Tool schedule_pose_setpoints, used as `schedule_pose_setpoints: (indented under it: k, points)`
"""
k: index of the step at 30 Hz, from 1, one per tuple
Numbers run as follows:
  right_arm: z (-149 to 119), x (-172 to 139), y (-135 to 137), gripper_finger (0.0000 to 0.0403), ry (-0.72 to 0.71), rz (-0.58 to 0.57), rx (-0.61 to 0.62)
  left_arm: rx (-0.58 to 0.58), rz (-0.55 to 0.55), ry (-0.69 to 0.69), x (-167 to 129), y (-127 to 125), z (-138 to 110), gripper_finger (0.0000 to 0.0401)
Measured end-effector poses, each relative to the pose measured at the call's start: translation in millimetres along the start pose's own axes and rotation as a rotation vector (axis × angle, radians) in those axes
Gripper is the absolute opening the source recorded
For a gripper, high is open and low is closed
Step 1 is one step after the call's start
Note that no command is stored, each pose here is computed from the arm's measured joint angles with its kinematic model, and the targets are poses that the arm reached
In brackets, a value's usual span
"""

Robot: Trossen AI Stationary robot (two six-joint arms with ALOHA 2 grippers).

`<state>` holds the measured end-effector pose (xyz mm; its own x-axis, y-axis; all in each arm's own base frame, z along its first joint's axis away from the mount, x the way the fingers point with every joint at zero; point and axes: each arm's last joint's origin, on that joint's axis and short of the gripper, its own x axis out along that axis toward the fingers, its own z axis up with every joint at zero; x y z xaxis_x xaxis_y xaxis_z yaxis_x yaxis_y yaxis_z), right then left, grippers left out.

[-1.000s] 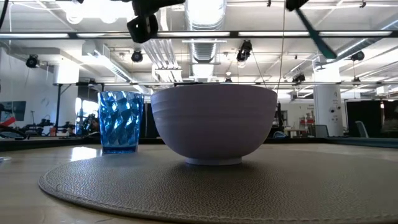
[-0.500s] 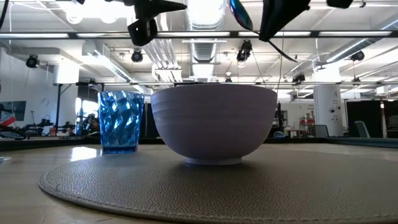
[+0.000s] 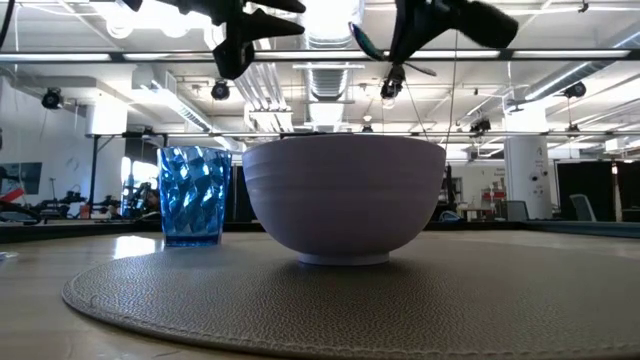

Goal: Pick & Place Utensil
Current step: Put the blue spoon into the violet bowl

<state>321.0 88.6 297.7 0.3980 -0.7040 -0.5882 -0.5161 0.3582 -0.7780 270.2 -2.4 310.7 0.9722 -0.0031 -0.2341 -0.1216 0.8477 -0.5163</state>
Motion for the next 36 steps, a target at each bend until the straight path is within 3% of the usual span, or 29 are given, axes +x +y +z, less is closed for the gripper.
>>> schedule_pose_setpoints:
  k: [8, 20, 36]
  points:
    - [15.7, 16.6, 3.9, 0.0011, 0.115, -0.108, -0.124, 0.056, 0.009, 0.002, 2.1, 1.0, -1.2, 0.012]
    - [32.2, 27.0, 9.3, 0.0012, 0.178, -0.166, -0.234, 0.05, 0.049, 0.054, 31.2, 9.6, -14.0, 0.0197]
    - [34.8, 26.4, 5.1, 0.0012, 0.16, -0.185, -0.212, 0.073, 0.086, 0.1, 61.7, 13.1, -19.2, 0.0197]
